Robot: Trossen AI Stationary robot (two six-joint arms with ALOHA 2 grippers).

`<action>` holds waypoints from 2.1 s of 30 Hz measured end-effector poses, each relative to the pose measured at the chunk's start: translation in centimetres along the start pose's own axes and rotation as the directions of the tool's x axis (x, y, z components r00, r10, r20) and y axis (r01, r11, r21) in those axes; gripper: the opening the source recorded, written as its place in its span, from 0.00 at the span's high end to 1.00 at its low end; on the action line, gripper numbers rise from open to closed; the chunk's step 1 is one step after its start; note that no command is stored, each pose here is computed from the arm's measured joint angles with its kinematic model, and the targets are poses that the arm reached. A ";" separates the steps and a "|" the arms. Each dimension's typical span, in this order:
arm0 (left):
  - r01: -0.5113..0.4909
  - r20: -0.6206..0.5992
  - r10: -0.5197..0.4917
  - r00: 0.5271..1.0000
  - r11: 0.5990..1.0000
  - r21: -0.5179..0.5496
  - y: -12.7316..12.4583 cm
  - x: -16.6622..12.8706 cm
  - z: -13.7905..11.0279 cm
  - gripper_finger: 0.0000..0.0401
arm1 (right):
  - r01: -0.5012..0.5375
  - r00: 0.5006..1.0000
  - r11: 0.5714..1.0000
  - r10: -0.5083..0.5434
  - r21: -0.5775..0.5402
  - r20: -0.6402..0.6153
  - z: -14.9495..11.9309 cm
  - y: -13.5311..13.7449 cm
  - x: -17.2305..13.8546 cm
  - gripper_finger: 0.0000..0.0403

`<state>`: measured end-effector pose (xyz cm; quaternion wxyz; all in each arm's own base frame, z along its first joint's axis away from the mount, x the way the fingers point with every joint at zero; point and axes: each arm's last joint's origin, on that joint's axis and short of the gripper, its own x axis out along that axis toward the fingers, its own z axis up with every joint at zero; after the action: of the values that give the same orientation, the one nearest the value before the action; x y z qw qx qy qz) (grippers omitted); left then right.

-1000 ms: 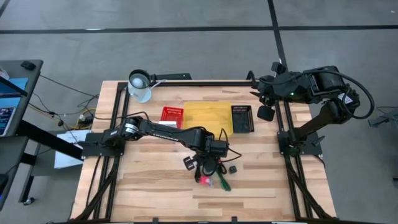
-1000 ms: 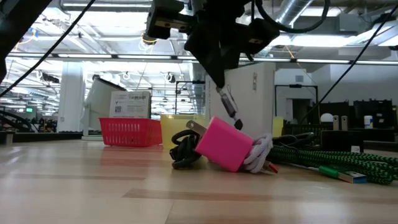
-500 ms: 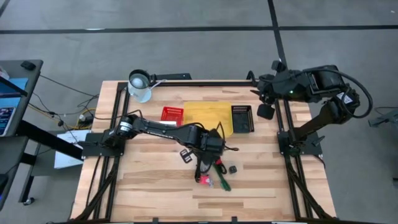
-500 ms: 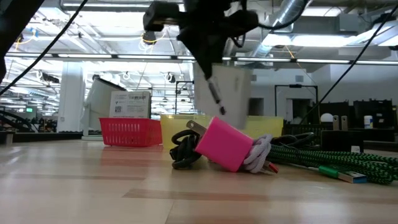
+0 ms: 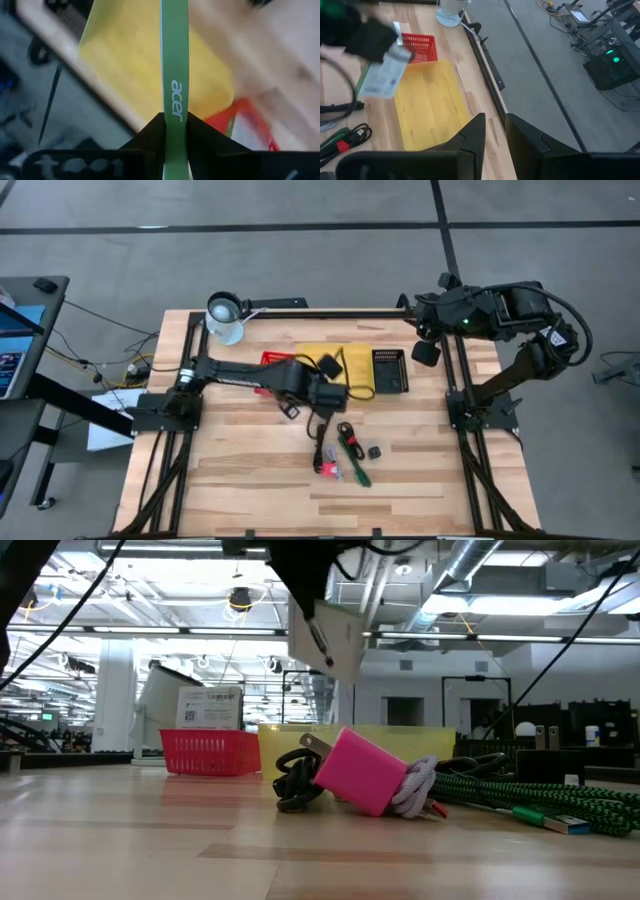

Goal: Pick and place items into bin
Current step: Put the card reader box into the red bin

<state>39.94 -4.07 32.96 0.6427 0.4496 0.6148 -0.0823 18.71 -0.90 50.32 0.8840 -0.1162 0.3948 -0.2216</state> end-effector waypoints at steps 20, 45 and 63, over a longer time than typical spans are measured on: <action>-0.129 -0.205 0.046 0.978 0.901 -0.414 5.9 -0.8 -12.9 0.89 | 0.003 1.000 1.000 -0.003 0.005 -0.002 0.0 -0.1 0.0 0.82; 0.212 -0.217 -0.338 0.916 0.865 -0.455 -0.2 5.3 -15.3 0.89 | 0.002 1.000 1.000 -0.002 0.025 -0.002 0.0 -0.1 0.0 0.82; 0.209 -0.159 -0.297 0.942 0.886 -0.415 -1.1 5.0 -12.8 0.89 | 0.002 1.000 0.999 -0.002 0.040 -0.002 0.0 -0.1 0.1 0.82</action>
<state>31.19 6.25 30.18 0.6319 0.2336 0.7389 0.0087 18.73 -1.01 50.32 0.8856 -0.0986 0.3909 -0.2307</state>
